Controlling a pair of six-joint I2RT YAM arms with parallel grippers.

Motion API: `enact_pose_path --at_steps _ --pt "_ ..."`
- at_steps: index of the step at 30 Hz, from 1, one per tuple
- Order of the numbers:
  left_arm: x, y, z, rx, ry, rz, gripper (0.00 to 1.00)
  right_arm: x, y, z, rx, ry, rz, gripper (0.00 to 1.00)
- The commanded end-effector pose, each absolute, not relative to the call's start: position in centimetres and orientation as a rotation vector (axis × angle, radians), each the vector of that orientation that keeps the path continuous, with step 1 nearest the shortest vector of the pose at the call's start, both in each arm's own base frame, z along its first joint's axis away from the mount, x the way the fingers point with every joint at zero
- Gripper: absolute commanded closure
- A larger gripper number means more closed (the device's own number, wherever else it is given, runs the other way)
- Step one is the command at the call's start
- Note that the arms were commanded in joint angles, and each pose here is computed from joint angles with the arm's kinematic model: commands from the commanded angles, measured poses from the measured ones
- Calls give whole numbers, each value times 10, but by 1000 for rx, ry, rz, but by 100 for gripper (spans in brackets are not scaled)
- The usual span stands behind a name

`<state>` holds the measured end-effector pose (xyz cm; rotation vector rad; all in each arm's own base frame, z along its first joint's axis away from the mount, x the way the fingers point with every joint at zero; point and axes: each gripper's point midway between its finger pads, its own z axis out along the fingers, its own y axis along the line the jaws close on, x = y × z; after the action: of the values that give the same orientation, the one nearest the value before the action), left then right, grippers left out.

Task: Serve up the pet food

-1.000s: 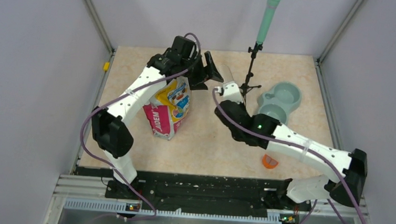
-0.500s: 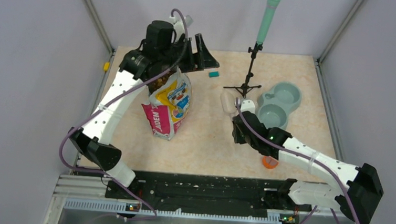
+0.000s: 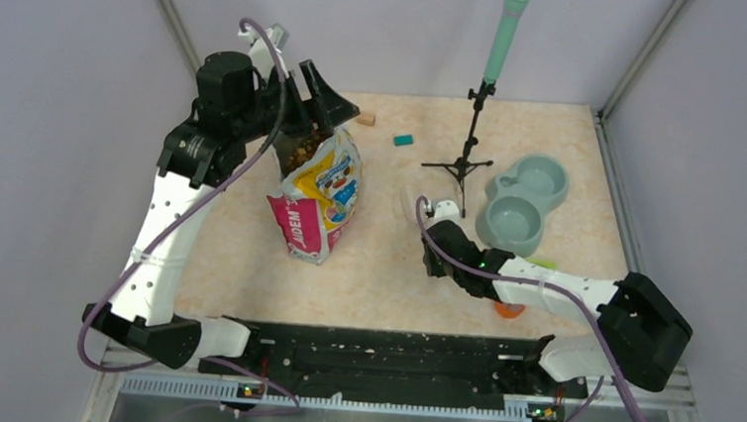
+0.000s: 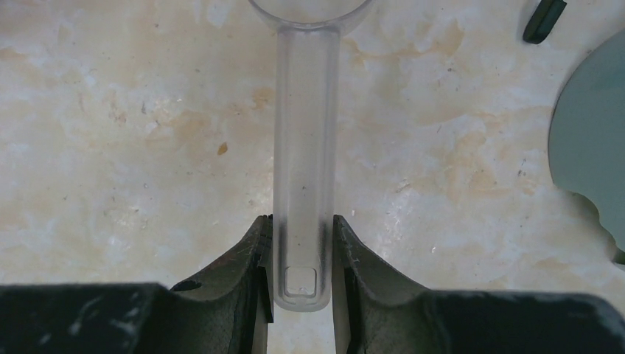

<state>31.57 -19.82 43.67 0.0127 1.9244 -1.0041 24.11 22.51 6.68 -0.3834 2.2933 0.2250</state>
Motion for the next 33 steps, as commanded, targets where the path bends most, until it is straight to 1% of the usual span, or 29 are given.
enact_pose_path --at_steps 1,6,11,12,13,16,18,19,20,22,26,29,33 --pt "314 -187 454 11 1838 -970 22 261 239 70 -407 2200 241 100" --pt "307 -175 460 0 1828 -932 23 266 243 49 -463 2213 218 100" --pt "310 -147 465 -97 1807 -788 23 272 250 36 -481 2237 219 100" --pt "310 -141 467 -119 1793 -767 23 274 250 35 -476 2238 211 98" --pt "310 -137 469 -136 1781 -753 23 277 249 34 -468 2239 209 90" --pt "308 -138 473 -124 1752 -768 24 281 251 34 -483 2249 213 49" --pt "306 -143 476 -98 1735 -800 24 282 253 39 -505 2244 214 26" --pt "306 -144 477 -91 1729 -807 24 282 254 43 -512 2238 215 19" --pt "307 -145 476 -91 1731 -807 24 283 254 47 -514 2233 216 15" --pt "310 -143 475 -100 1737 -798 24 284 256 62 -509 2216 230 12" --pt "311 -143 476 -104 1730 -800 25 283 253 100 -463 2169 266 9" --pt "312 -142 479 -107 1720 -794 25 279 255 126 -454 2153 310 9" --pt "311 -145 479 -82 1717 -804 24 269 253 146 -419 2154 376 11"
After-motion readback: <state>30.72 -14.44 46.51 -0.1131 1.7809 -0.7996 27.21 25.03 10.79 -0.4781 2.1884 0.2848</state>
